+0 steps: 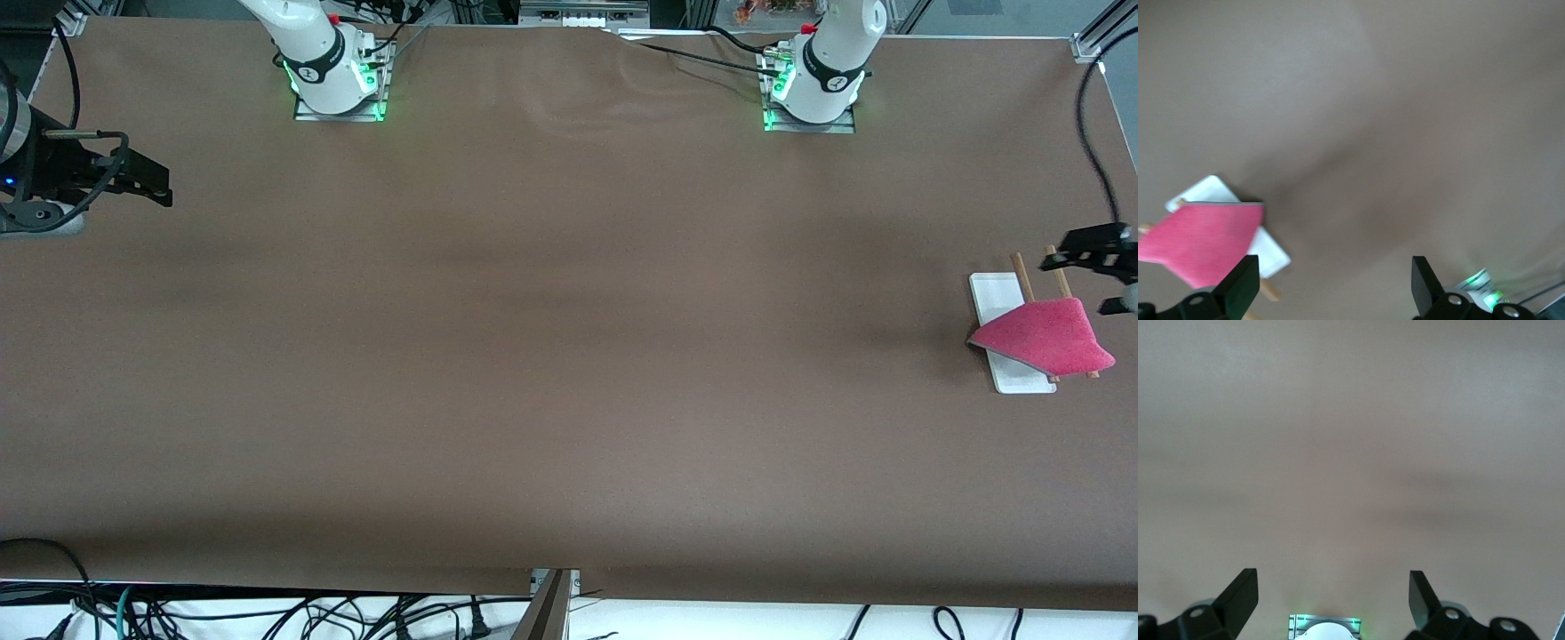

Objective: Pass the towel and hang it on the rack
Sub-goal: 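Open the left gripper and raise it away from the rack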

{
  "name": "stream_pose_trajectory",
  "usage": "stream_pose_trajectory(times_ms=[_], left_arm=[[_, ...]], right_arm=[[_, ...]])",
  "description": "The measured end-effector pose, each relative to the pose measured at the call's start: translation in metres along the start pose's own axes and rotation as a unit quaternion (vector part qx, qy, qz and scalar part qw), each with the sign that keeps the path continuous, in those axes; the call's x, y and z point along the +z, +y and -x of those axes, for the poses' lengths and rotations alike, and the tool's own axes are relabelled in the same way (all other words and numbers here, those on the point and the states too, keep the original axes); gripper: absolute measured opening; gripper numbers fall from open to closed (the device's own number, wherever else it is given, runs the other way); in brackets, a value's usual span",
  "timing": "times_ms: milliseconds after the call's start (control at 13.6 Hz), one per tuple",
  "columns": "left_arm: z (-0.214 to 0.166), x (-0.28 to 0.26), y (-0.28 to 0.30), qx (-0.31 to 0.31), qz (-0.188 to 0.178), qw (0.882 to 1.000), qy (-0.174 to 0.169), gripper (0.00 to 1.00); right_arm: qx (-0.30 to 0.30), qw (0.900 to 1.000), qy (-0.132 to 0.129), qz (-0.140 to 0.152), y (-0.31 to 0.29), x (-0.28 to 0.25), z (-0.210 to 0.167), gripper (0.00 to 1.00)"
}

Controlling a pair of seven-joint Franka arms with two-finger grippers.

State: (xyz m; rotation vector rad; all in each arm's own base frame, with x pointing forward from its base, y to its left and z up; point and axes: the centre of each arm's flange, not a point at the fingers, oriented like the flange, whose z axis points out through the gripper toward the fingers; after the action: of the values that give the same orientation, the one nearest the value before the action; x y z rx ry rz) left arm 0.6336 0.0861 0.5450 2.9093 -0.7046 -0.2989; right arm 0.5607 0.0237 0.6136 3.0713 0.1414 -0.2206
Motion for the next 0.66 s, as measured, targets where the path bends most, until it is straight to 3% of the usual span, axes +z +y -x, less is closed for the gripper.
stream_pose_trajectory(times_ms=[221, 516, 664], left_arm=[[-0.014, -0.009, 0.065, -0.100, -0.044, 0.994, -0.005, 1.00], [0.014, -0.008, 0.080, -0.135, -0.072, 0.986, 0.071, 1.00], [0.030, -0.001, 0.085, -0.139, -0.078, 0.984, 0.085, 1.00]], right_arm=[[0.003, 1.000, -0.004, -0.001, 0.007, 0.005, -0.001, 1.00], [0.005, 1.000, -0.007, -0.001, 0.010, 0.008, -0.003, 1.00], [0.004, 1.000, -0.006, -0.001, 0.009, 0.008, -0.003, 1.00]])
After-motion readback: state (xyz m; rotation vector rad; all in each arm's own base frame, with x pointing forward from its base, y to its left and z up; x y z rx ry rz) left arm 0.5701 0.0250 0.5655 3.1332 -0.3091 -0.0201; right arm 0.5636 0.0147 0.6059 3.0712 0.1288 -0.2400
